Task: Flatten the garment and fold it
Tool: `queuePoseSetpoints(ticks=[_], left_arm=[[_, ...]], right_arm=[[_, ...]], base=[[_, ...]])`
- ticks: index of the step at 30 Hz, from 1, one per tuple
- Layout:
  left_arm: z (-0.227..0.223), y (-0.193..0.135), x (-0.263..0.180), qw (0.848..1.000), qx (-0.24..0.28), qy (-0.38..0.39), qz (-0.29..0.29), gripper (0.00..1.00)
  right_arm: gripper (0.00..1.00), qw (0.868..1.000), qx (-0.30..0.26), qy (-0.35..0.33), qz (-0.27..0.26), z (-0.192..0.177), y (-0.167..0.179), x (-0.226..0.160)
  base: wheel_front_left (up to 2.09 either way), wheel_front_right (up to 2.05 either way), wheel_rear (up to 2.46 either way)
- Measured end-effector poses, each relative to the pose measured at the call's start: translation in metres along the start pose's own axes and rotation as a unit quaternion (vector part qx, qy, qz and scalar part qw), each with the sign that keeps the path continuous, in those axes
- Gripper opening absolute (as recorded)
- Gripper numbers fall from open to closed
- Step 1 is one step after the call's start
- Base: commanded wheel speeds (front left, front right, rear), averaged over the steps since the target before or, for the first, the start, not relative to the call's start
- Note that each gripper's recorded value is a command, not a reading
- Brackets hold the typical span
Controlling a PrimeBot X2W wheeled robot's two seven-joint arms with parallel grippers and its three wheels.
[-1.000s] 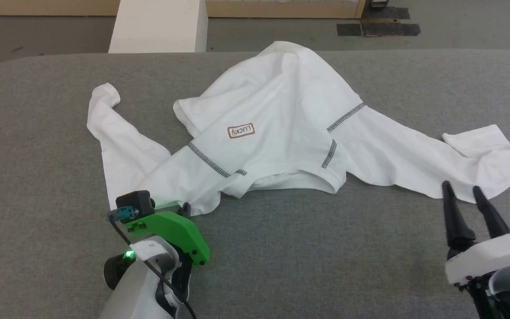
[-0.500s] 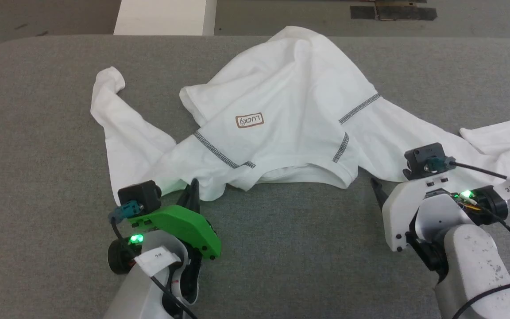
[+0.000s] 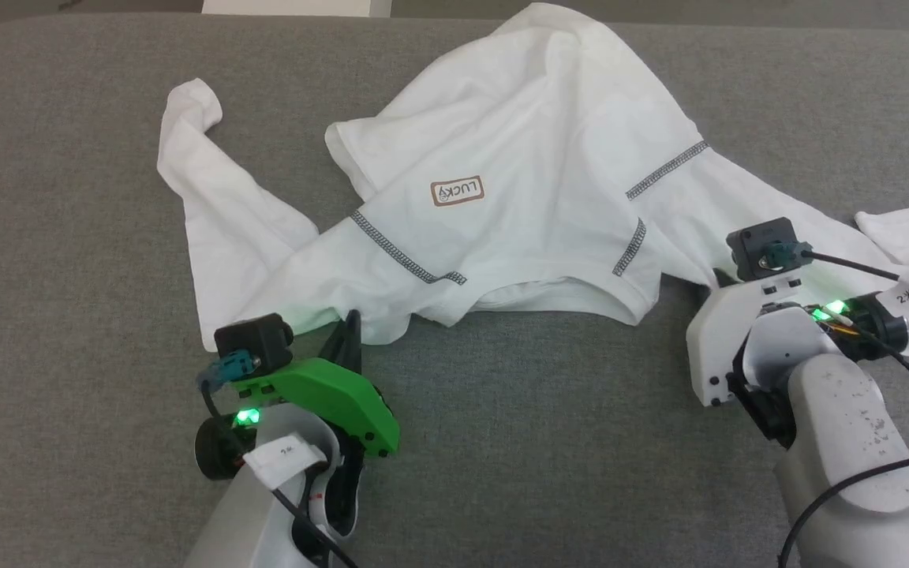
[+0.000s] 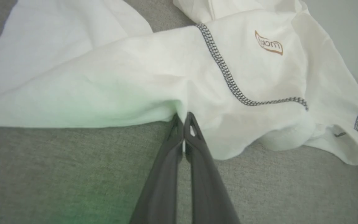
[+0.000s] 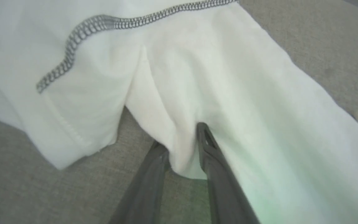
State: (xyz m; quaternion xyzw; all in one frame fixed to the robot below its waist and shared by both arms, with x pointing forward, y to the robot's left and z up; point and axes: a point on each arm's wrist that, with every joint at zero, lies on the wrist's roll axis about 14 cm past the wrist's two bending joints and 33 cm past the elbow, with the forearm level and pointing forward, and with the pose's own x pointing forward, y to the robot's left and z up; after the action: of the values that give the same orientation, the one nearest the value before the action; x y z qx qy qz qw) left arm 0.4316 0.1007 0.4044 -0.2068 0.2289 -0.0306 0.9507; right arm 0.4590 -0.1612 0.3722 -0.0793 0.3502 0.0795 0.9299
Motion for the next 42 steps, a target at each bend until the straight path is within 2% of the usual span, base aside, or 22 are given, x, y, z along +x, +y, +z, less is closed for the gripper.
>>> queuePoseSetpoints(ticks=[6, 10, 13, 16, 20, 21, 22, 27, 31, 33, 35, 39, 42], left_arm=[[0.028, -0.014, -0.005, 0.998, 0.004, -0.053, -0.029, 0.0], [0.076, -0.033, -0.016, 0.99, 0.014, -0.125, -0.07, 0.0], [0.127, -0.051, -0.03, 0.974, 0.048, -0.192, -0.107, 0.0], [0.184, -0.072, -0.052, 0.953, 0.091, -0.254, -0.141, 0.0], [0.253, -0.106, -0.092, 0.915, 0.147, -0.331, -0.177, 0.0], [0.269, -0.115, -0.103, 0.905, 0.161, -0.35, -0.183, 0.0], [0.301, -0.131, -0.129, 0.885, 0.167, -0.386, -0.198, 0.0], [0.359, -0.159, -0.184, 0.843, 0.183, -0.457, -0.219, 0.0], [0.385, -0.176, -0.211, 0.823, 0.198, -0.483, -0.227, 0.0], [0.394, -0.181, -0.214, 0.82, 0.207, -0.484, -0.223, 0.0], [0.402, -0.184, -0.209, 0.822, 0.221, -0.48, -0.211, 0.0], [0.408, -0.183, -0.184, 0.829, 0.263, -0.458, -0.184, 0.0], [0.413, -0.173, -0.154, 0.84, 0.286, -0.435, -0.152, 0.0]], right_arm=[[0.0, 0.999, 0.006, -0.032, 0.016, 0.016, -0.001, -0.011], [0.0, 0.994, 0.026, -0.099, 0.036, 0.061, -0.008, -0.039], [0.0, 0.986, 0.037, -0.16, 0.039, 0.102, -0.026, -0.072], [0.0, 0.972, 0.06, -0.22, 0.051, 0.144, -0.041, -0.113], [0.0, 0.954, 0.04, -0.292, 0.058, 0.195, -0.049, -0.173], [0.0, 0.948, 0.038, -0.309, 0.065, 0.208, -0.049, -0.188], [0.0, 0.938, 0.024, -0.34, 0.07, 0.231, -0.048, -0.22], [0.0, 0.909, -0.001, -0.413, 0.058, 0.276, -0.058, -0.294], [0.0, 0.892, -0.021, -0.451, 0.033, 0.298, -0.067, -0.339], [0.0, 0.888, -0.028, -0.458, 0.024, 0.306, -0.071, -0.349], [0.0, 0.89, -0.032, -0.454, 0.018, 0.312, -0.072, -0.35], [0.0, 0.898, -0.037, -0.438, 0.015, 0.324, -0.074, -0.338], [0.0, 0.908, -0.036, -0.416, 0.015, 0.334, -0.077, -0.32]], base=[[0.0, 0.0, 0.0], [0.0, 0.0, 0.0], [0.0, 0.0, 0.0], [0.0, 0.0, 0.0], [0.0, 0.0, 0.0], [0.0, 0.0, 0.0], [0.0, 0.0, 0.0], [0.0, 0.0, 0.0], [0.0, 0.0, 0.0], [0.0, 0.0, 0.0], [0.0, 0.0, 0.0], [0.0, 0.0, 0.0], [0.0, 0.0, 0.0]])
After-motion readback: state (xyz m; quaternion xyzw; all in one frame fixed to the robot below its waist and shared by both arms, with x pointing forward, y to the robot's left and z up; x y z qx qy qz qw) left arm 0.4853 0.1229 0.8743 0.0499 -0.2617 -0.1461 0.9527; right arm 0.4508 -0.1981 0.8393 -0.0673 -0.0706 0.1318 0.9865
